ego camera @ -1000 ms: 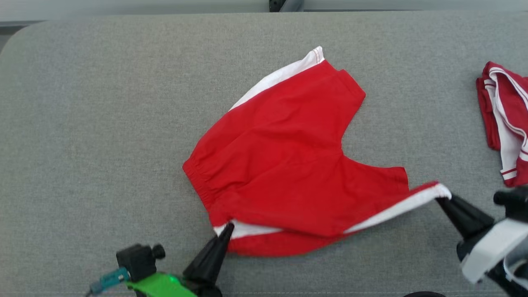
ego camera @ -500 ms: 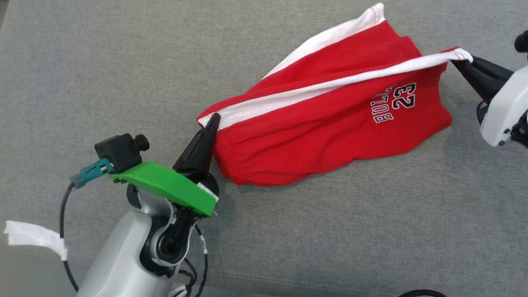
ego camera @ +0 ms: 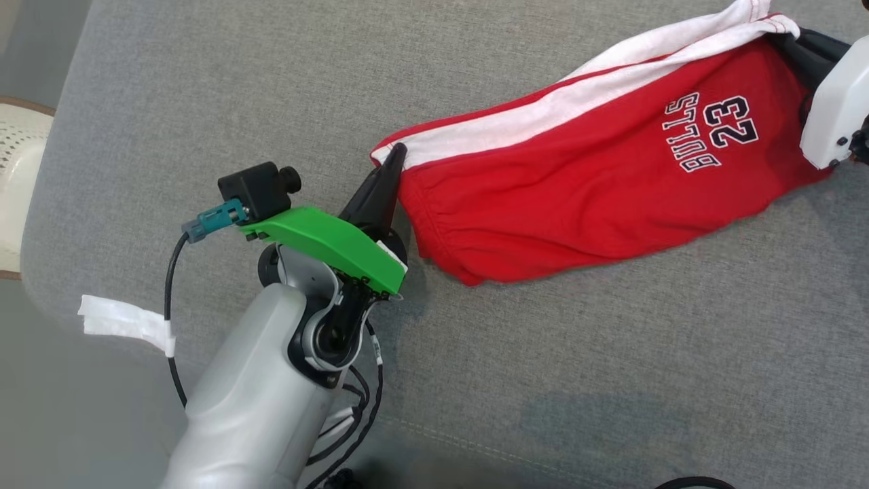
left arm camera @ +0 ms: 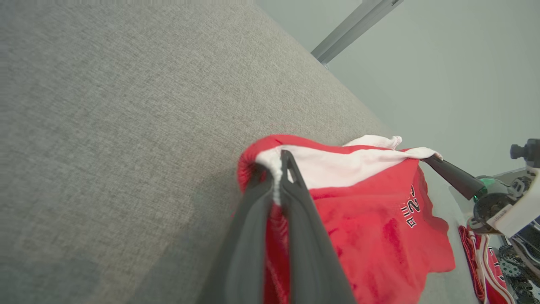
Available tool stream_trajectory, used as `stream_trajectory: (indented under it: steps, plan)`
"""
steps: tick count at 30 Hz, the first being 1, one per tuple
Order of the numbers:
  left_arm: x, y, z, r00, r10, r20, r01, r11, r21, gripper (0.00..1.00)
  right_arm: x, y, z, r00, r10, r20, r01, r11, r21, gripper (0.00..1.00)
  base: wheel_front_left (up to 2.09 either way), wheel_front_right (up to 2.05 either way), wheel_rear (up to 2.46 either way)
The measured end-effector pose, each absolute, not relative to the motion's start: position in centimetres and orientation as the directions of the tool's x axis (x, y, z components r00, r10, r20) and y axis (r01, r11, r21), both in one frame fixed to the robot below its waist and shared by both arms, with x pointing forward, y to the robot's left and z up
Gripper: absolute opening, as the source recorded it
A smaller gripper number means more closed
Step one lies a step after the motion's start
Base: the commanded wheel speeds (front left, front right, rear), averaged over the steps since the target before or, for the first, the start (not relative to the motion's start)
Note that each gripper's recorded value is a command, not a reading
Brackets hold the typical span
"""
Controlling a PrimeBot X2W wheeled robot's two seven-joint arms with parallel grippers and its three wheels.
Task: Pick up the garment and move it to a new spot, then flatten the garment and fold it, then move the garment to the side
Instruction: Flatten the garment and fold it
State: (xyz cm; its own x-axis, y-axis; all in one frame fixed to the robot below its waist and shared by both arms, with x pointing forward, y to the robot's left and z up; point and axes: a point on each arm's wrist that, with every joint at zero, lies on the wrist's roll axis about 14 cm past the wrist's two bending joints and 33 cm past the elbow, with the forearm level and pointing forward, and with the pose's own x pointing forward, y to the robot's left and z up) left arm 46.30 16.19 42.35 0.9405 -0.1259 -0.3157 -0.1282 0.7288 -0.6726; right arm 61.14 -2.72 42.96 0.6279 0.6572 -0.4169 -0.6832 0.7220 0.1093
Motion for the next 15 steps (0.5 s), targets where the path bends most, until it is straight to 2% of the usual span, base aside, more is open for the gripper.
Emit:
stream_trajectory:
  steps: [7, 8, 9, 11, 12, 15]
  plan:
    - [47.1, 16.9, 41.2, 0.934, -0.101, -0.343, -0.159, 0.741, -0.652, 0.00, 62.4, -2.8, 41.5, 0.633, 0.637, -0.440, -0.669, 0.736, 0.103, 0.00, 0.00, 0.00, 0.00]
    - [47.0, 16.8, 40.9, 0.930, -0.104, -0.353, -0.164, 0.740, -0.652, 0.00, 62.5, -2.8, 41.5, 0.636, 0.635, -0.439, -0.668, 0.737, 0.098, 0.42, 0.00, 0.00, 0.00]
    - [47.0, 16.7, 40.6, 0.926, -0.107, -0.361, -0.170, 0.738, -0.653, 0.00, 62.6, -2.9, 41.5, 0.638, 0.634, -0.437, -0.668, 0.738, 0.095, 1.00, 0.00, 0.00, 0.00]
    - [47.1, 16.6, 40.2, 0.922, -0.109, -0.371, -0.174, 0.740, -0.650, 0.36, 62.8, -3.0, 41.5, 0.648, 0.630, -0.429, -0.661, 0.745, 0.095, 1.00, 0.00, 0.00, 0.00]
    - [47.1, 16.5, 40.0, 0.920, -0.111, -0.376, -0.176, 0.740, -0.650, 0.40, 62.8, -3.1, 41.4, 0.652, 0.628, -0.426, -0.658, 0.747, 0.094, 1.00, 0.00, 0.00, 0.00]
    - [47.1, 16.2, 39.8, 0.919, -0.118, -0.377, -0.175, 0.735, -0.656, 0.40, 62.9, -3.7, 41.5, 0.665, 0.616, -0.423, -0.647, 0.758, 0.088, 1.00, 0.00, 0.00, 0.00]
